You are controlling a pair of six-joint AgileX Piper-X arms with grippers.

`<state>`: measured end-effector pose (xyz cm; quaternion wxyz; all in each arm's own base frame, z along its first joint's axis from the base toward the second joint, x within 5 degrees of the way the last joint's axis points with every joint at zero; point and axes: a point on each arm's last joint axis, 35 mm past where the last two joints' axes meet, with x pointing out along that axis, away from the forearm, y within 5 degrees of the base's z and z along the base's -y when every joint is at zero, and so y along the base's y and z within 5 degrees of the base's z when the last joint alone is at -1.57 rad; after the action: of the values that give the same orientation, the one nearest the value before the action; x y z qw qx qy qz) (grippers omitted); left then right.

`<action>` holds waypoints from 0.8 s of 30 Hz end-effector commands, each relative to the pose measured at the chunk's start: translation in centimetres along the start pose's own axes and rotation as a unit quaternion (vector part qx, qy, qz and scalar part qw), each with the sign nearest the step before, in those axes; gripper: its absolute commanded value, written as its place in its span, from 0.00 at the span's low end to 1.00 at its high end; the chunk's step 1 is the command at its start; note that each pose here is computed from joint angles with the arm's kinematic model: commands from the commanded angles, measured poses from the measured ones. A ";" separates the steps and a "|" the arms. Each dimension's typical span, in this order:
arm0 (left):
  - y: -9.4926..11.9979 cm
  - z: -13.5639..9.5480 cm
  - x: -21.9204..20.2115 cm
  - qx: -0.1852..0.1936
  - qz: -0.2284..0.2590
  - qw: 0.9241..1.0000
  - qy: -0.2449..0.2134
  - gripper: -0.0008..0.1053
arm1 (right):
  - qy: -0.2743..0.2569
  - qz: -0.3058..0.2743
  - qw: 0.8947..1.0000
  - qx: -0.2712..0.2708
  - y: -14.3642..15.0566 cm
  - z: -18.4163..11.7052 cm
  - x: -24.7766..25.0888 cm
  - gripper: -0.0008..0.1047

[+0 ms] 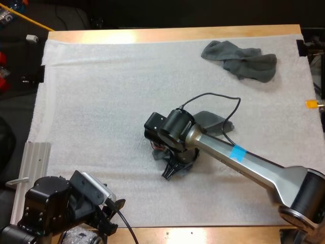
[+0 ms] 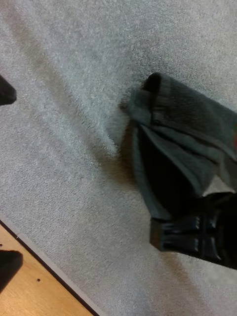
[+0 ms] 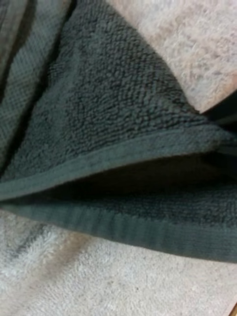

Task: Pick towel from pile, fold and stack

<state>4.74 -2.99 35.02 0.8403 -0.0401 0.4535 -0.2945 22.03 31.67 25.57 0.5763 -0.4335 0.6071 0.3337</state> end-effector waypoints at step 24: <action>-0.1 0.0 0.0 0.002 -0.002 1.000 0.002 0.55 | -0.159 -0.021 0.984 0.077 -2.2 2.9 0.7 0.44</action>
<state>4.74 -2.99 35.02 0.8403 -0.0401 0.4535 -0.2945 25.05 33.33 24.56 0.6946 -0.3542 0.5282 0.3363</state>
